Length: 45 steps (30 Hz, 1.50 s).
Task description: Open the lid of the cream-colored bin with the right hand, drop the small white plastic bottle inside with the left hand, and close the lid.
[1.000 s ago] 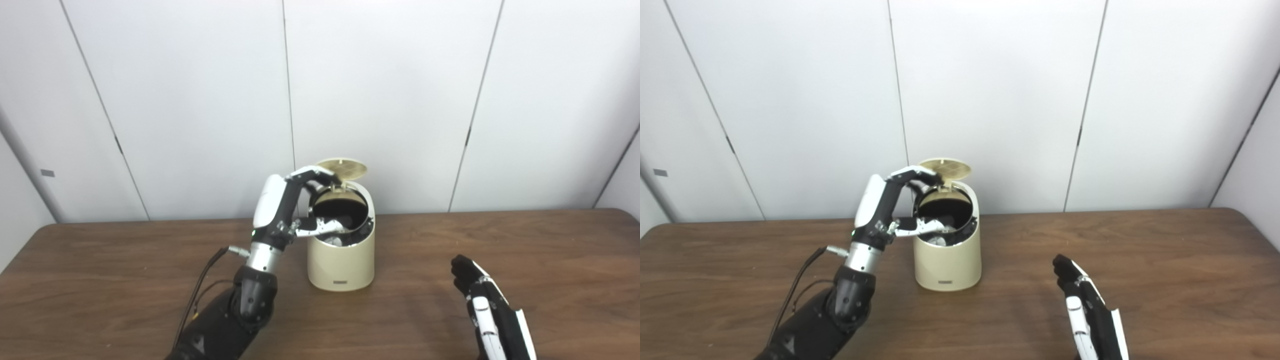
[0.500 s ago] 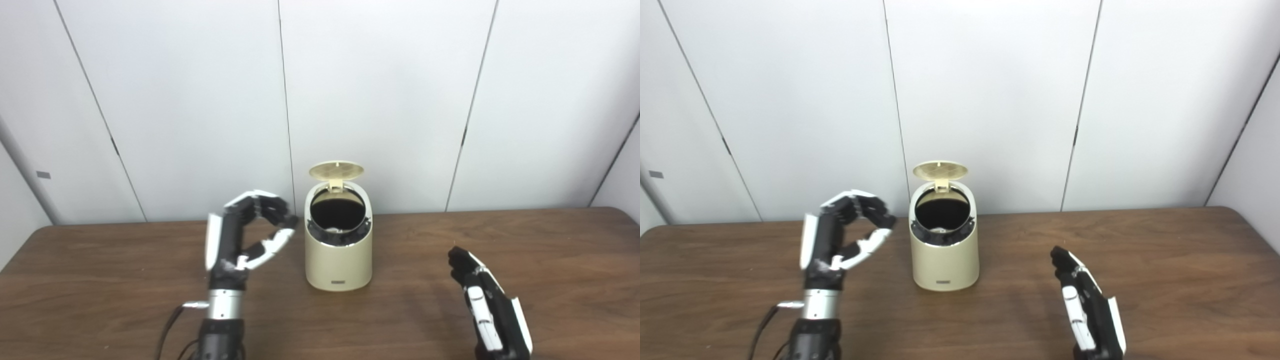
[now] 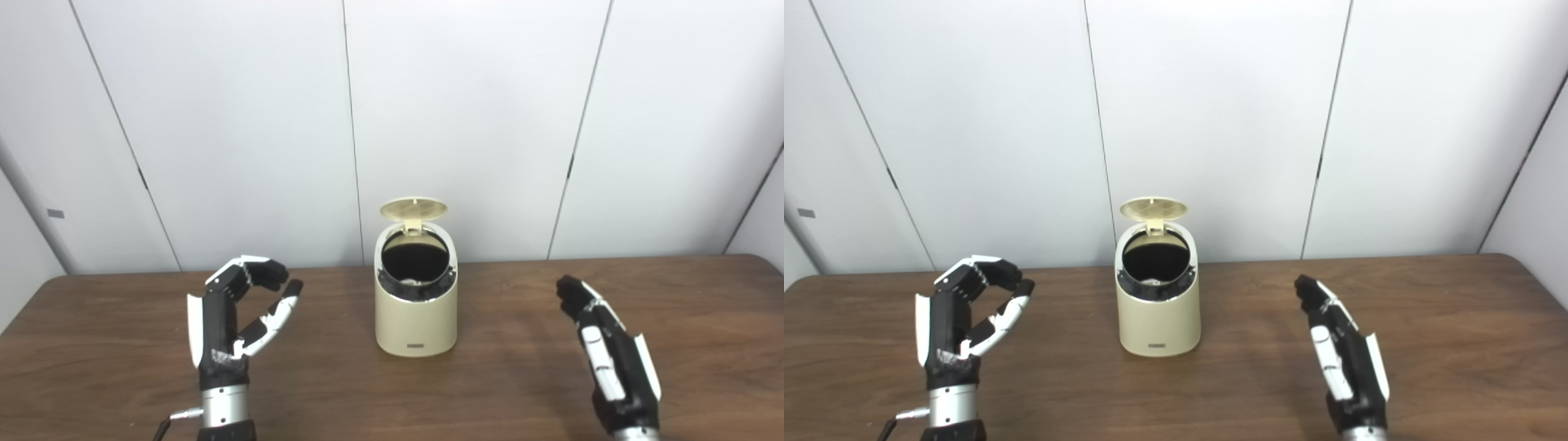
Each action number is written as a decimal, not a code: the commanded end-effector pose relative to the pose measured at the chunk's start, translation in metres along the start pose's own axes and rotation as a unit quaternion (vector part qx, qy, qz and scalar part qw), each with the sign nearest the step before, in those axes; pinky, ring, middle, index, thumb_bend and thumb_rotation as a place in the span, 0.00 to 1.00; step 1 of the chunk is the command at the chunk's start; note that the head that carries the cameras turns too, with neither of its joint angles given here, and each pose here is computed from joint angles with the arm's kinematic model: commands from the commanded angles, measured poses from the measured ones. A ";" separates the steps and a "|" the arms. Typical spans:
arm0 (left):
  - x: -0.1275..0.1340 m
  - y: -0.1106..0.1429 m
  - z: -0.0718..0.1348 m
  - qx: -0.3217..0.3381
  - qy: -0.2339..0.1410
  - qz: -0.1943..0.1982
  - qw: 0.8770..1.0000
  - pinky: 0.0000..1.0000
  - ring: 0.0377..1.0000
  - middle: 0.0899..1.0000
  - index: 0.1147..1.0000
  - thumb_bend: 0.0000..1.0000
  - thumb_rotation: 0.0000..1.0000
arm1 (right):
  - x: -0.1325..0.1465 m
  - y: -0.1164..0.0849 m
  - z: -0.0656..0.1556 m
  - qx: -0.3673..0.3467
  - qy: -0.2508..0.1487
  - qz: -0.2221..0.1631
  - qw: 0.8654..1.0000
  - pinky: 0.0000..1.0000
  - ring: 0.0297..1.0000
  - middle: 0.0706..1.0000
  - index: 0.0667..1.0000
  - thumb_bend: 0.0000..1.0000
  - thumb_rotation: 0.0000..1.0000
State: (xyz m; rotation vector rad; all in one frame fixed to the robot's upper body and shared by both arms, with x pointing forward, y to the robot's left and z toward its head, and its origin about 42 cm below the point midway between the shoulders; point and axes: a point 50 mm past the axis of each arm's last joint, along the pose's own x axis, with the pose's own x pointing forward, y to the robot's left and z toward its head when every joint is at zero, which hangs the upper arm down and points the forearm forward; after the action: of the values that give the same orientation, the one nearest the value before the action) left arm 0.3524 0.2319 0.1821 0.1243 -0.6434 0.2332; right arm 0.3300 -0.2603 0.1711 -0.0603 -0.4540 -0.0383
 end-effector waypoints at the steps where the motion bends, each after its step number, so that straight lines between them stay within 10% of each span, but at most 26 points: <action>1: 0.009 -0.003 0.011 -0.014 -0.029 -0.001 0.999 0.48 0.53 0.50 0.42 0.49 0.06 | 0.030 0.001 0.032 -0.032 -0.073 0.036 0.996 0.94 0.91 0.87 0.84 0.23 0.88; 11: 0.005 -0.007 0.006 -0.017 -0.015 -0.015 1.000 0.53 0.59 0.58 0.43 0.48 0.08 | 0.093 0.017 0.124 -0.271 -0.148 0.093 0.946 0.82 0.87 0.84 0.82 0.61 1.00; 20: 0.005 -0.009 0.006 -0.012 -0.013 -0.020 1.000 0.54 0.61 0.59 0.43 0.48 0.09 | 0.138 0.051 0.183 -0.438 -0.166 0.194 0.862 0.92 0.97 0.92 0.89 0.93 1.00; 21: 0.005 -0.009 0.006 -0.011 -0.013 -0.020 1.000 0.55 0.62 0.60 0.53 0.40 0.41 | 0.143 0.056 0.187 -0.446 -0.168 0.201 0.856 0.95 0.98 0.93 0.90 0.93 1.00; 23: 0.005 -0.009 0.006 -0.009 -0.013 -0.019 1.000 0.56 0.62 0.60 0.57 0.37 0.53 | 0.151 0.066 0.193 -0.461 -0.169 0.213 0.845 0.97 0.99 0.93 0.90 0.94 1.00; 45: 0.005 -0.014 0.014 -0.004 -0.019 -0.015 1.000 0.56 0.63 0.59 0.57 0.36 0.62 | 0.218 0.113 0.170 -0.542 -0.078 0.303 0.780 1.00 0.99 0.92 0.87 0.92 1.00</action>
State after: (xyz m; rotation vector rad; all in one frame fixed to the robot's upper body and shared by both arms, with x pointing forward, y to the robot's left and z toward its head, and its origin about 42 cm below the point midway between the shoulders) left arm 0.3482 0.2190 0.1764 0.1303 -0.6060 0.2024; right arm 0.4576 -0.1474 0.3798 -1.3472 -0.4336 0.4043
